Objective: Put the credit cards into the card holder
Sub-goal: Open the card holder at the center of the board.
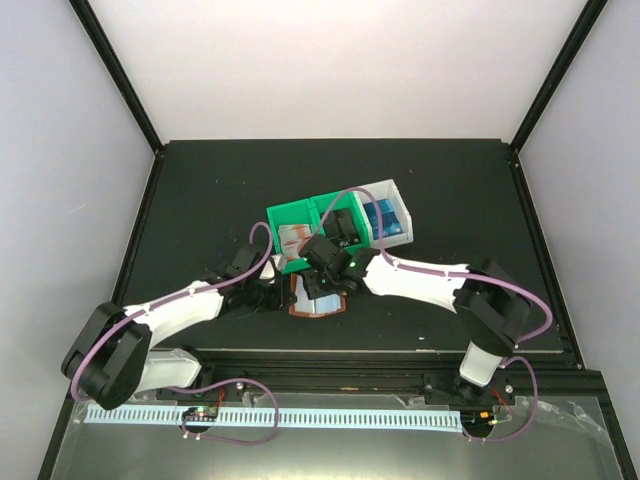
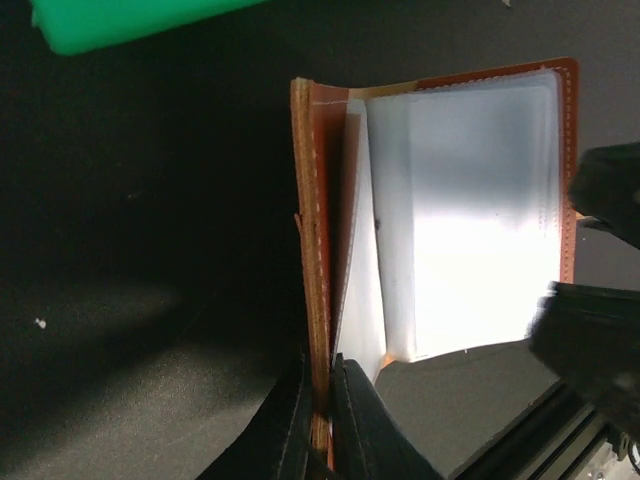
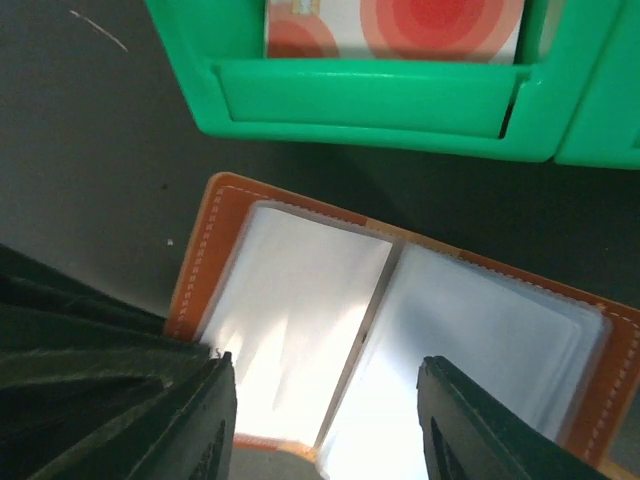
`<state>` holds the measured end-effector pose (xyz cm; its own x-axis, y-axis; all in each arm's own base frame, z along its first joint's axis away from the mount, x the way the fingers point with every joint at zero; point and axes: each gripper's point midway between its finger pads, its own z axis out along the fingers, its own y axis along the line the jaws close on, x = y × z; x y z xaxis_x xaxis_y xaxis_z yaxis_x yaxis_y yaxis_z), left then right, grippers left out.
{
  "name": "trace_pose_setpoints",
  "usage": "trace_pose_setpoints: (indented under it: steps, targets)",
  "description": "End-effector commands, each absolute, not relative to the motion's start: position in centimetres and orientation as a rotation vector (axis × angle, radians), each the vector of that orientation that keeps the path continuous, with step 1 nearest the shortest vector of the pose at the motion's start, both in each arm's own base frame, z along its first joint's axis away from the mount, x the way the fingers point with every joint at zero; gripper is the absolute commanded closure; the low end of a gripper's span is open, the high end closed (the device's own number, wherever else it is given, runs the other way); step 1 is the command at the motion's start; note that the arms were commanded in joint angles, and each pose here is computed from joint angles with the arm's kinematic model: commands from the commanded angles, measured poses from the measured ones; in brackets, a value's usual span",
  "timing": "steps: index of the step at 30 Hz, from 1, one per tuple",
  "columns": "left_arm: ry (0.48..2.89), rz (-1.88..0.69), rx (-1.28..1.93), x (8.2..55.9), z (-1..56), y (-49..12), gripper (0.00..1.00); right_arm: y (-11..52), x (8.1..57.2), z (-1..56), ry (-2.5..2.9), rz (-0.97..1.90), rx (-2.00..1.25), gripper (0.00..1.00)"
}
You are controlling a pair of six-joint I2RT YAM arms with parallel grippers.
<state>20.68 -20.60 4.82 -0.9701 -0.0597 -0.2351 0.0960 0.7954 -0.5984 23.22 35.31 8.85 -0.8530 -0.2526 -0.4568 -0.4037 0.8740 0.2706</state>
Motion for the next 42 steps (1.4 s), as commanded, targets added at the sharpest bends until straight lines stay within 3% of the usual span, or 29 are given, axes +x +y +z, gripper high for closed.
trace_pose_setpoints:
  steps: [1,5,8,14,22,27,35,42]
  targets:
    - [2.736,-1.005,-0.013,20.3,4.6,-21.2,0.92,35.9,23.3,7.6,2.668,0.460,-0.503,0.45]
    - [2.737,-1.008,-0.034,20.0,4.2,-21.0,0.85,35.8,23.5,5.8,2.709,0.365,-0.504,0.34]
    - [2.765,-0.875,-0.162,20.0,3.0,-19.1,0.67,35.5,23.5,4.5,2.742,0.283,-0.490,0.32]
    - [2.680,-0.823,-0.256,20.4,3.6,-17.3,0.49,34.3,22.7,1.9,2.787,0.106,-0.508,0.28]
    - [2.590,-0.767,-0.394,20.6,3.9,-13.7,0.46,31.8,22.1,-1.1,2.803,-0.174,-0.513,0.14]
    - [2.551,-0.786,-0.419,20.7,4.4,-12.6,0.46,30.7,22.3,-1.8,2.794,-0.265,-0.471,0.12]
    - [2.493,-0.930,-0.252,20.7,6.4,-14.3,0.45,36.3,23.3,6.0,2.700,0.148,-0.501,0.12]
    - [2.374,-1.029,-0.076,20.9,10.4,-15.8,0.43,37.4,24.3,12.8,2.584,0.389,-0.536,0.12]
